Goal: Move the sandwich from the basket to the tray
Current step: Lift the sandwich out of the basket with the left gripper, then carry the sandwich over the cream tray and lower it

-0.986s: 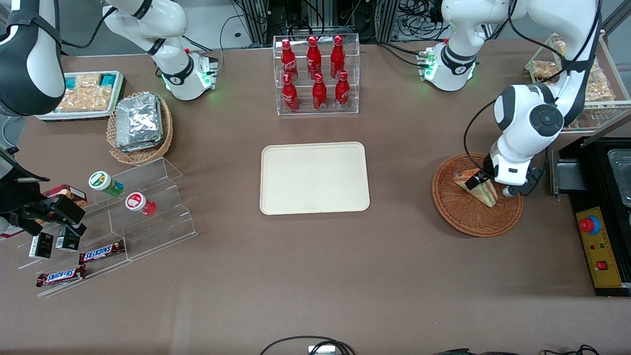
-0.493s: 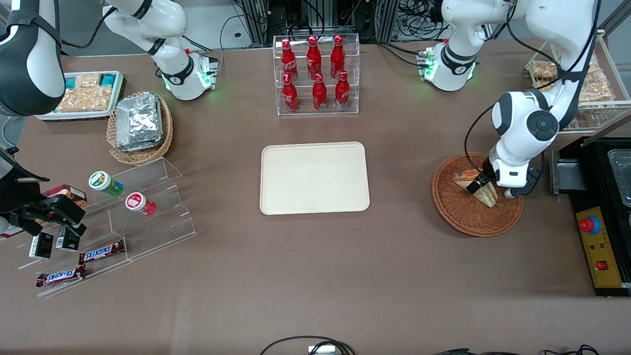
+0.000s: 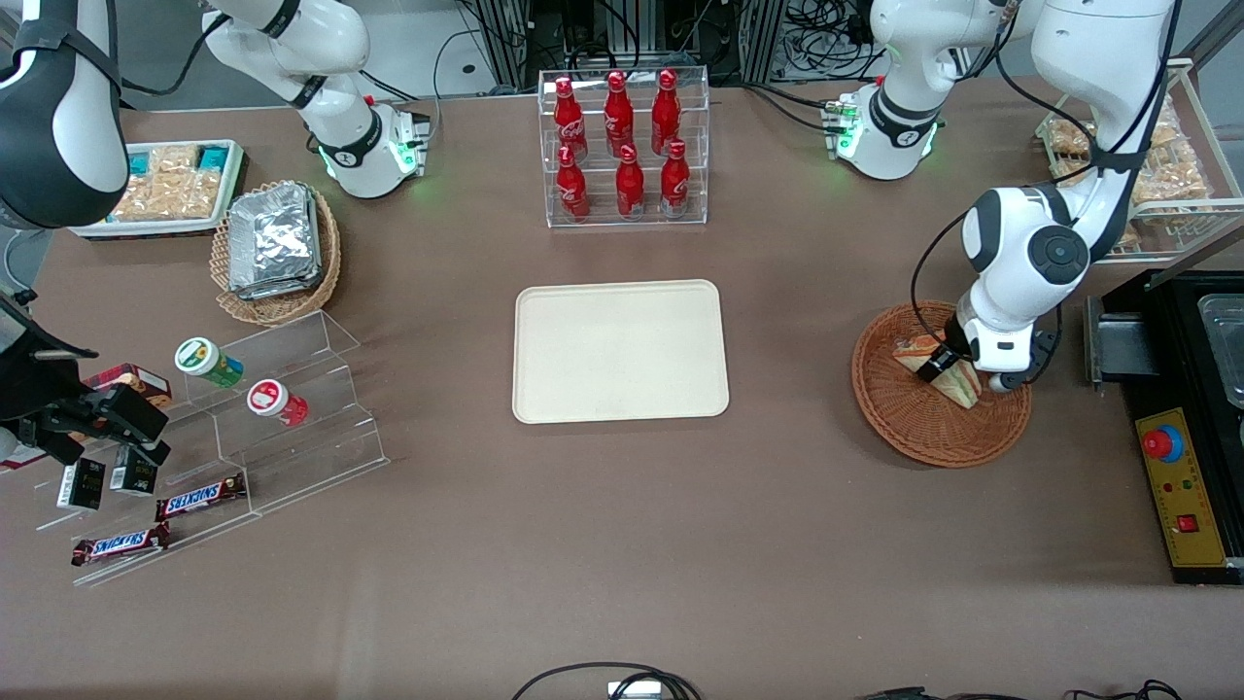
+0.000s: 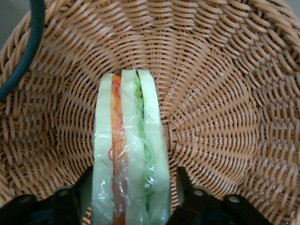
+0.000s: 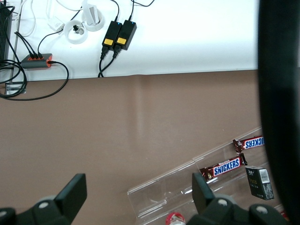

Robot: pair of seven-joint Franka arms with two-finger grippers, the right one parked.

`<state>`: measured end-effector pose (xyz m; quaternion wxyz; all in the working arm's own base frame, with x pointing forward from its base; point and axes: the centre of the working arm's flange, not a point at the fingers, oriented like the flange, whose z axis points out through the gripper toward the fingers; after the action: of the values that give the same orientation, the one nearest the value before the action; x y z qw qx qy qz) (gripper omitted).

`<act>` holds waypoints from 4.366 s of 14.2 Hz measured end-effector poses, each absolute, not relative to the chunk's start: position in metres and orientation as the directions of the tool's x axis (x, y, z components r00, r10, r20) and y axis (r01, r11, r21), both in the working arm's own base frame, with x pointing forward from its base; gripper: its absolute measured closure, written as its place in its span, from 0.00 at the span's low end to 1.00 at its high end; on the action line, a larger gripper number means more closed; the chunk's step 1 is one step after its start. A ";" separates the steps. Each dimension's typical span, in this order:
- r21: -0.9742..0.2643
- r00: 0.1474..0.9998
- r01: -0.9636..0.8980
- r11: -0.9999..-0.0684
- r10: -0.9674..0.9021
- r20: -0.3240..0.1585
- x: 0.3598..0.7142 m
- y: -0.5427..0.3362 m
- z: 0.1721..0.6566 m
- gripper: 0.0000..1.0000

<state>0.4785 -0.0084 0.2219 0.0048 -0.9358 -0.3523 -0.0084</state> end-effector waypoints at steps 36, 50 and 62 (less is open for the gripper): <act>-0.028 0.986 -0.164 -0.986 -0.164 0.001 0.442 -0.355 0.393 0.80; -0.064 0.991 -0.136 -0.989 -0.135 -0.015 0.387 -0.458 0.256 0.83; -0.102 0.984 -0.176 -0.979 -0.174 -0.030 0.376 -0.461 0.206 0.45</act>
<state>0.3762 -0.4607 0.2057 0.0521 -0.9947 0.0878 0.0105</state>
